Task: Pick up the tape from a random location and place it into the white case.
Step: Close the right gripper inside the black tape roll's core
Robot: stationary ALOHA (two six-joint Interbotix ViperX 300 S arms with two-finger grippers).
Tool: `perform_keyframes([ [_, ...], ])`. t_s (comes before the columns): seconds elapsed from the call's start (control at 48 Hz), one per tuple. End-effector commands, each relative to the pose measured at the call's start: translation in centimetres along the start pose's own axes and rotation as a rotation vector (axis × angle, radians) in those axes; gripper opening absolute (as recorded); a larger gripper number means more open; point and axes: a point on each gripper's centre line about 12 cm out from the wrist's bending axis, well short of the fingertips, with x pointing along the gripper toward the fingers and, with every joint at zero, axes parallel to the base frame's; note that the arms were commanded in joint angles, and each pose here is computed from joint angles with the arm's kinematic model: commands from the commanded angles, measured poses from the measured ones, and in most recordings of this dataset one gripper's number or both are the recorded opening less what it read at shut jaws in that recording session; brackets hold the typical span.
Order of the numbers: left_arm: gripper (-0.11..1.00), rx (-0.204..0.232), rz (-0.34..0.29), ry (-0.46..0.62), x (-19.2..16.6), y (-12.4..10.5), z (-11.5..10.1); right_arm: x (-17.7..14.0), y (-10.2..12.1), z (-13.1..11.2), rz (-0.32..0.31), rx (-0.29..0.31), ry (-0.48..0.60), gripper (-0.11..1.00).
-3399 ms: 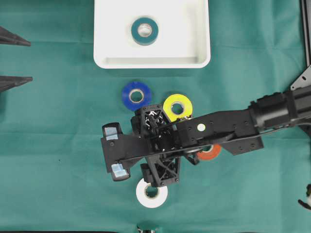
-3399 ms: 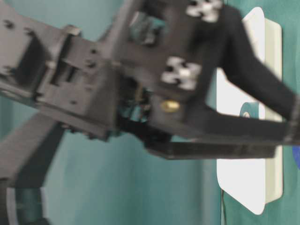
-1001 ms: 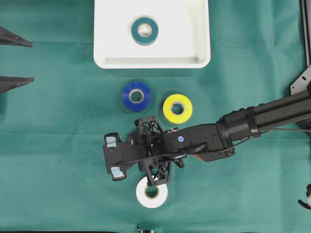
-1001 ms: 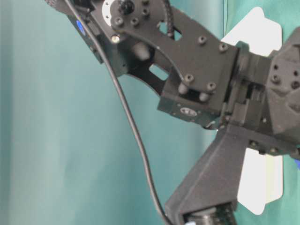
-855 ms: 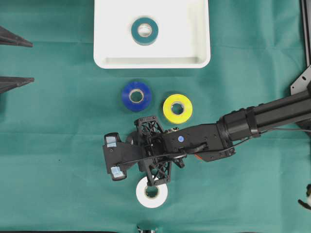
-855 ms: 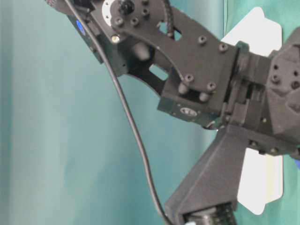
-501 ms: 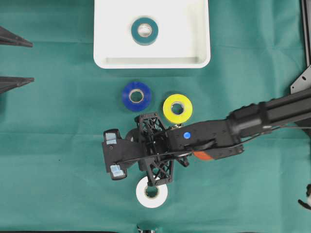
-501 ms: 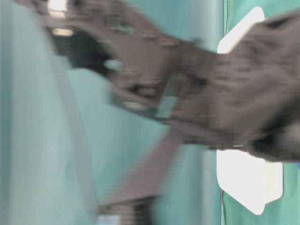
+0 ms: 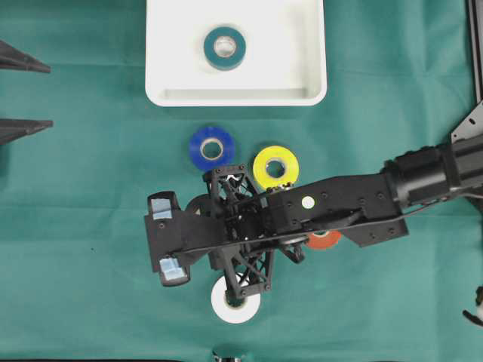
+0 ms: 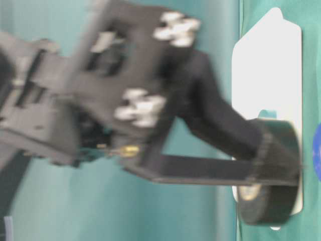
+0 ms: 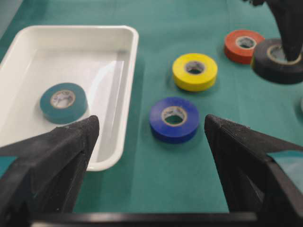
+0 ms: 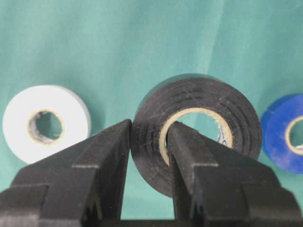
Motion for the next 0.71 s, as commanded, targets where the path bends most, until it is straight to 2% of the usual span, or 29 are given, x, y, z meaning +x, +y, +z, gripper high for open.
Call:
perform_keyframes([
  [0.0,0.96,0.003,-0.001,0.0,0.2,0.0,0.2,-4.4,0.3,1.6,0.018,0.004,-0.078,0.25],
  [0.396,0.96,0.003,-0.001,-0.002,0.1,0.0,0.2,-10.4,0.4,2.6,0.021,0.009,-0.109,0.25],
  [0.688,0.96,0.003,-0.001,0.0,0.1,0.0,0.2,-13.0,0.0,2.5,-0.027,0.025,-0.109,0.25],
])
